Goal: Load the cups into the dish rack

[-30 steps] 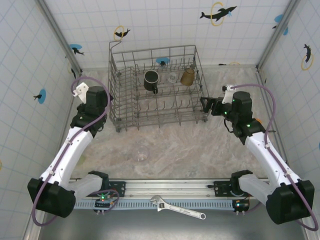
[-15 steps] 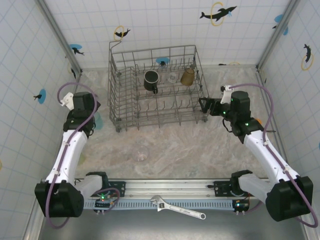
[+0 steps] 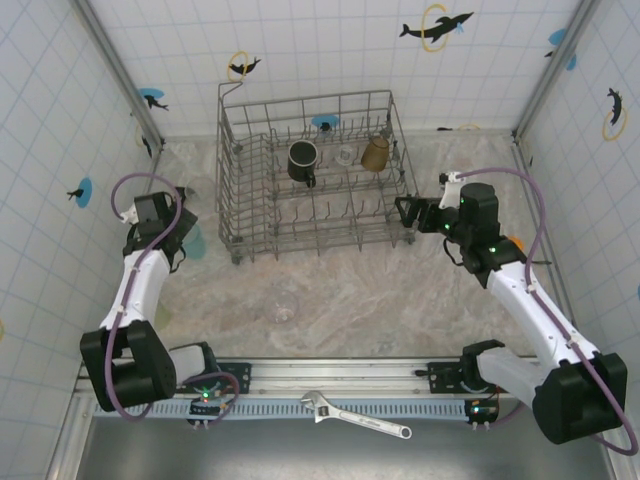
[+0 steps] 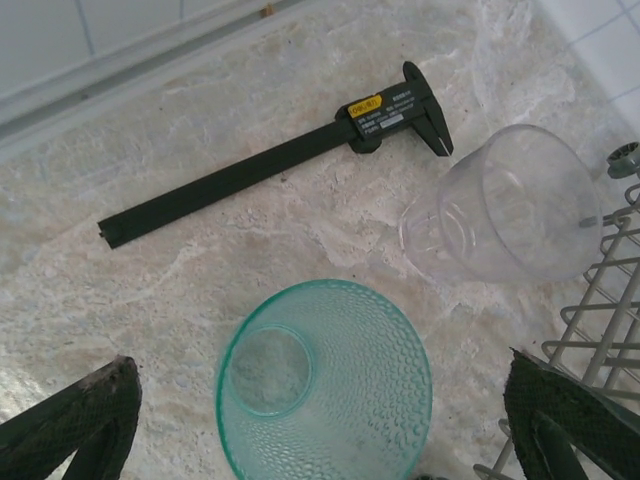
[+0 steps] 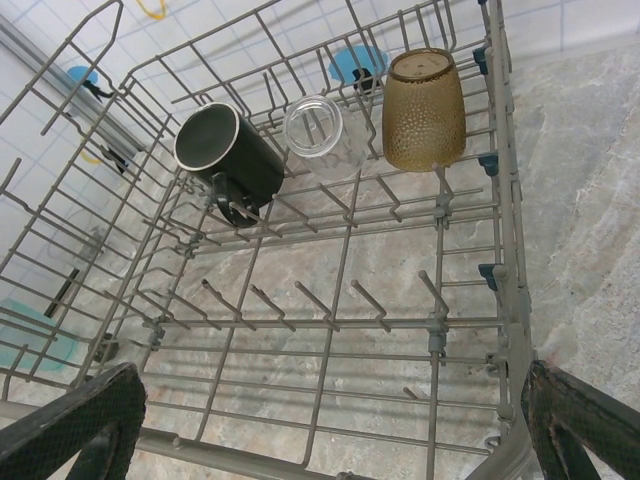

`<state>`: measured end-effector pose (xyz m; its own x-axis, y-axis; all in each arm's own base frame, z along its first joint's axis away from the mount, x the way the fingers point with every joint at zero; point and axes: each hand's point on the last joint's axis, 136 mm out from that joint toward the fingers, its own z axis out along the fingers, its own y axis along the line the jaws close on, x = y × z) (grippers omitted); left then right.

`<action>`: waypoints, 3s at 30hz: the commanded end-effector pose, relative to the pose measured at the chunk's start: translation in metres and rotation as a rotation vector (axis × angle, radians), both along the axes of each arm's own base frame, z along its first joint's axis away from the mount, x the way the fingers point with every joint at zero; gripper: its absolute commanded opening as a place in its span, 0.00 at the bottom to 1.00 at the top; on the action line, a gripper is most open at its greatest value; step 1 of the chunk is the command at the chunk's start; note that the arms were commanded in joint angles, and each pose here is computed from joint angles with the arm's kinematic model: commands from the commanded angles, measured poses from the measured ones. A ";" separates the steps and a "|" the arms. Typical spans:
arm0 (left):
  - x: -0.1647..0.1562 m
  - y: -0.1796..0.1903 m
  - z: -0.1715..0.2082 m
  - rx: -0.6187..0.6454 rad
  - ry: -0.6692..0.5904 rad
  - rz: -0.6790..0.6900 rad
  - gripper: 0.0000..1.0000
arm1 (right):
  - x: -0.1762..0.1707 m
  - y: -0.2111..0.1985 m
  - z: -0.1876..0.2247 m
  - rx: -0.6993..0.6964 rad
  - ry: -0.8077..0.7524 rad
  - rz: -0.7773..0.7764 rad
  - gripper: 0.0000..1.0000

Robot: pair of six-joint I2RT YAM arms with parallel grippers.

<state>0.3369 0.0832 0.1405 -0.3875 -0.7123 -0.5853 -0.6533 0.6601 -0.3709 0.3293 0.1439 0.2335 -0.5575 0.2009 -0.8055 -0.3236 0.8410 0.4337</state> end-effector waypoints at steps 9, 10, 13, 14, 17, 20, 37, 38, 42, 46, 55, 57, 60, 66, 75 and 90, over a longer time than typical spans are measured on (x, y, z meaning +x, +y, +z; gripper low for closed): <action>0.003 -0.002 -0.027 -0.067 0.027 -0.004 0.72 | -0.003 0.000 0.006 0.001 -0.034 -0.006 1.00; 0.003 -0.002 -0.030 -0.071 0.030 -0.005 0.72 | -0.003 0.000 0.007 0.000 -0.035 -0.006 1.00; 0.003 -0.003 -0.034 -0.081 0.039 -0.007 0.72 | -0.004 -0.001 0.007 -0.003 -0.035 -0.010 1.00; 0.003 -0.003 -0.036 -0.083 0.044 -0.006 0.72 | -0.004 -0.002 0.008 -0.001 -0.038 -0.011 1.00; 0.002 -0.003 -0.039 -0.086 0.058 -0.006 0.71 | -0.004 -0.002 0.008 0.002 -0.039 -0.015 1.00; 0.001 -0.001 -0.044 -0.087 0.074 -0.004 0.69 | -0.003 -0.003 0.008 0.003 -0.044 -0.019 1.00; -0.011 0.003 -0.061 -0.082 0.138 0.024 0.09 | 0.001 0.002 0.007 0.008 -0.039 -0.009 1.00; -0.011 0.003 -0.060 -0.082 0.141 0.018 0.00 | 0.001 0.001 0.007 0.007 -0.039 -0.012 1.00; -0.012 -0.001 -0.051 -0.086 0.140 -0.009 0.00 | 0.003 0.001 0.006 0.002 -0.040 -0.015 1.00; -0.016 0.003 -0.036 -0.055 0.106 0.011 0.00 | 0.004 0.002 0.005 0.005 -0.036 -0.009 1.00; -0.012 -0.006 -0.015 -0.073 0.040 -0.036 0.00 | 0.002 0.006 0.006 0.023 -0.034 0.000 1.00; -0.009 -0.005 -0.005 -0.070 0.012 -0.041 0.00 | 0.003 0.006 0.007 0.020 -0.037 -0.001 1.00; -0.004 -0.004 0.012 -0.059 -0.024 -0.041 0.00 | 0.004 0.008 0.008 0.023 -0.036 0.005 1.00; 0.005 -0.009 0.039 -0.069 -0.112 -0.064 0.00 | 0.003 0.011 0.006 0.022 -0.030 0.021 1.00; 0.023 -0.021 0.076 -0.099 -0.254 -0.140 0.00 | 0.006 0.013 0.008 0.026 -0.036 0.023 1.00; 0.054 -0.049 0.147 -0.151 -0.521 -0.321 0.00 | 0.007 0.023 0.005 0.044 -0.019 0.048 1.00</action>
